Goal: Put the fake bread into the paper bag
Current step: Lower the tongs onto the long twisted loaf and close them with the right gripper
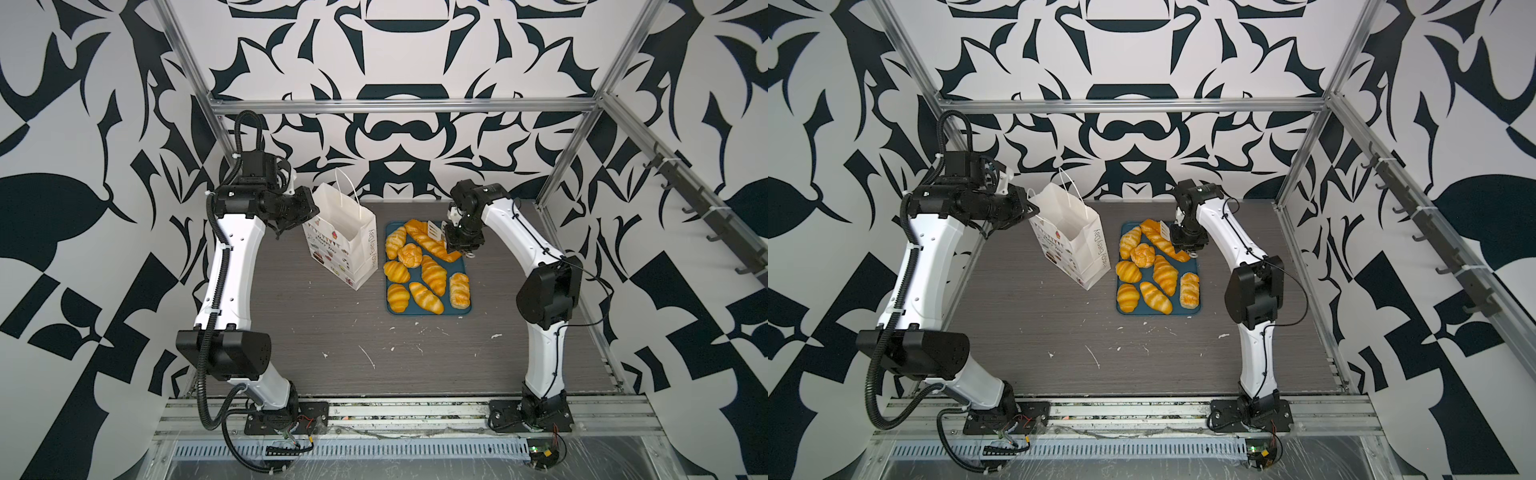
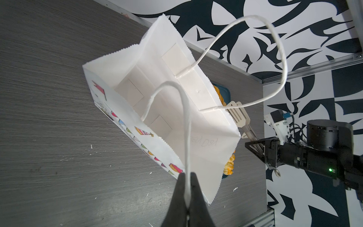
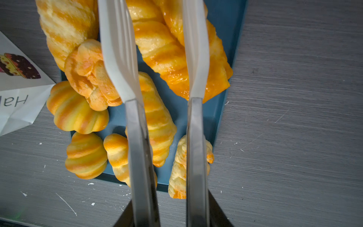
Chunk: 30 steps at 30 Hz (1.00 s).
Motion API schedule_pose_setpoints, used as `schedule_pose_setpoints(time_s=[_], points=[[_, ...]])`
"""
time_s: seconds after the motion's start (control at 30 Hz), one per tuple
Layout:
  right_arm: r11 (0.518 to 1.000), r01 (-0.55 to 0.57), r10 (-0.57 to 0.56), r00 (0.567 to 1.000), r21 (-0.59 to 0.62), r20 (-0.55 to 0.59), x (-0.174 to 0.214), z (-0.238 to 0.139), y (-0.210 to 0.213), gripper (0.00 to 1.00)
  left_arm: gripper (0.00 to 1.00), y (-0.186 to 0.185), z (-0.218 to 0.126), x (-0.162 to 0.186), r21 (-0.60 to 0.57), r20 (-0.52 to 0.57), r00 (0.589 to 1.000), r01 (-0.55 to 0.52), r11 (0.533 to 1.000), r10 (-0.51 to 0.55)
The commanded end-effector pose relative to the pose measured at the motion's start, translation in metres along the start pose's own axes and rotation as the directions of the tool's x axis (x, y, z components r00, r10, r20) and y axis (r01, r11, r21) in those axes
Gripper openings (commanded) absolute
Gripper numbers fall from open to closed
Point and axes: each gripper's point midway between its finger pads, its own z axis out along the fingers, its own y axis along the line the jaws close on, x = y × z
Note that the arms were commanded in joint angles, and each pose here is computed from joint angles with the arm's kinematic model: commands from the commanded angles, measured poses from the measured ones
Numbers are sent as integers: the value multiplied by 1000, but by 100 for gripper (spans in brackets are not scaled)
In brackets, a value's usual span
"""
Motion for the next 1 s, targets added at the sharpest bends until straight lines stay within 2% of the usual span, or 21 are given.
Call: schedule_pose_setpoints(time_s=[0.0, 0.2, 0.47, 0.63, 0.97], points=[[999, 14, -17, 997, 40, 76, -15, -20, -5, 43, 0, -2, 0, 4, 11, -30, 999, 20, 1000, -19], [999, 6, -10, 997, 50, 71, -25, -12, -11, 46, 0, -4, 0, 3, 20, -31, 999, 26, 999, -25], [999, -48, 47, 998, 10, 51, -30, -3, -28, 48, 0, -6, -2, 2, 24, -27, 999, 24, 999, -24], [998, -50, 52, 997, -29, 65, -29, -8, -25, 52, 0, -6, -2, 2, 23, -29, 999, 29, 999, -28], [998, -46, 48, 998, -43, 40, -26, 3, -28, 51, 0, -6, -1, 2, 24, -30, 999, 32, 999, -31]])
